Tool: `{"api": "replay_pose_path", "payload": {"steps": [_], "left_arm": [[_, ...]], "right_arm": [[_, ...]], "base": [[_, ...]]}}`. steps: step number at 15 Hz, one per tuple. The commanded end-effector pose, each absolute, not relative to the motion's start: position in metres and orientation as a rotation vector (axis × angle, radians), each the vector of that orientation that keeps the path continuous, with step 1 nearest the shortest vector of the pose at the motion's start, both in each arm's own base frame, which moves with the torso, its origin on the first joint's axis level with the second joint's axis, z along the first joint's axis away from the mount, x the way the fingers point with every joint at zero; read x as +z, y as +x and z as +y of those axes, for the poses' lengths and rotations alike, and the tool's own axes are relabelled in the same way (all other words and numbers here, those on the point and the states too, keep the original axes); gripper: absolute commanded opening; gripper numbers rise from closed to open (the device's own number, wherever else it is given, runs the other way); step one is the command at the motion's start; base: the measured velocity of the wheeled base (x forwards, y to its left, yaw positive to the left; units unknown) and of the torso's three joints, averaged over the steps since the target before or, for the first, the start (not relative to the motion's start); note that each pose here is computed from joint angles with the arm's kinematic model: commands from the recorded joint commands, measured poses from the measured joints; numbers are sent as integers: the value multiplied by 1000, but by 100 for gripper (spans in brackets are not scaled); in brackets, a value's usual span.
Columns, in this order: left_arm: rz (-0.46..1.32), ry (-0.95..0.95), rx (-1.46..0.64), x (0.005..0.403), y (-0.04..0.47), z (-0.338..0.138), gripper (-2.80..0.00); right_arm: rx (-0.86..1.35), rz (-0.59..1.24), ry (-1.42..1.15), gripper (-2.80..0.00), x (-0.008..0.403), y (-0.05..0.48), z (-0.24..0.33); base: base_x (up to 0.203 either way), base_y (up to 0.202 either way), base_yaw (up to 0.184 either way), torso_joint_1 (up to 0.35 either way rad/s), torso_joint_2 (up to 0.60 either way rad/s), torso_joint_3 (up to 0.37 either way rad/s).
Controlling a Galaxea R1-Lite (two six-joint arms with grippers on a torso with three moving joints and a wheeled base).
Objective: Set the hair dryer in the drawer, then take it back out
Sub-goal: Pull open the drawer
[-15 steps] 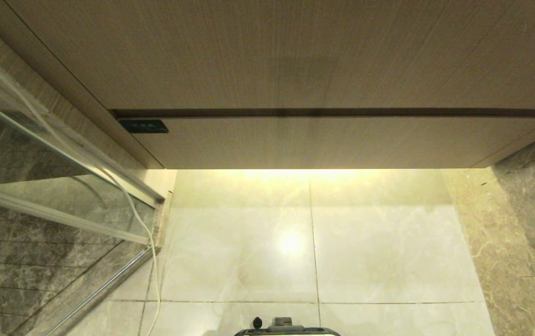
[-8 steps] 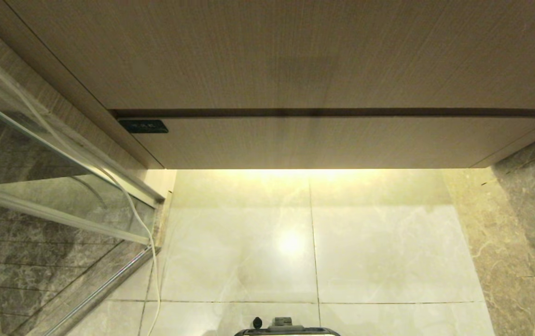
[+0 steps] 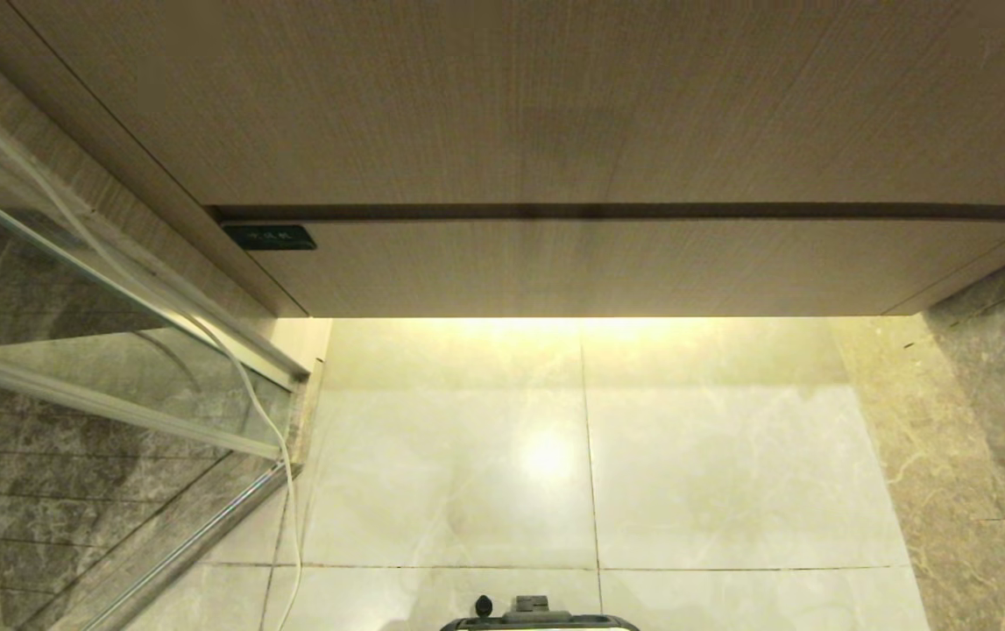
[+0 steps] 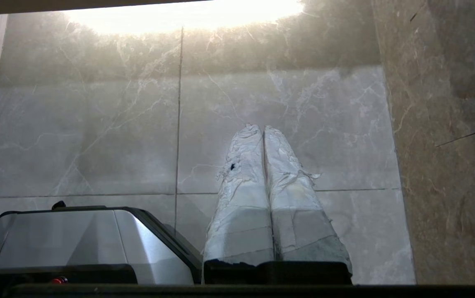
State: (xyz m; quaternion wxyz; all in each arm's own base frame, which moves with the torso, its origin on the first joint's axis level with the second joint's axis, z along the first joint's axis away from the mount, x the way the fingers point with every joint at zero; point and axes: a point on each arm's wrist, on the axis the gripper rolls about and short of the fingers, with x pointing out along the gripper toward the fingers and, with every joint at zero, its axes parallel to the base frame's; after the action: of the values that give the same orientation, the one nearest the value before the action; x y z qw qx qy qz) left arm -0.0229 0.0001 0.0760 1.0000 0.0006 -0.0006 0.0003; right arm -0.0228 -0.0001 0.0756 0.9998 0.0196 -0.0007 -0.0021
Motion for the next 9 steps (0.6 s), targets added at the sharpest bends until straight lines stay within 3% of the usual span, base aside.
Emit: {"api": "replay_pose_path", "payload": {"steps": [1,6,9], "left_arm": [[-2,2,2,76,-23,0,-280],[-2,2,0,76,-23,0,-280],[-2,2,0,76,-23,0,-280]], "right_arm": [[-7,-2,45,-280,76,-23,0],[-2,-19,48,-280,81,-24,0],[67,-68,71,-280,128,-49,1]], "base": [[0,0,0,0,0,0],[0,0,0,0,0,0],[0,0,0,0,0,0]]}}
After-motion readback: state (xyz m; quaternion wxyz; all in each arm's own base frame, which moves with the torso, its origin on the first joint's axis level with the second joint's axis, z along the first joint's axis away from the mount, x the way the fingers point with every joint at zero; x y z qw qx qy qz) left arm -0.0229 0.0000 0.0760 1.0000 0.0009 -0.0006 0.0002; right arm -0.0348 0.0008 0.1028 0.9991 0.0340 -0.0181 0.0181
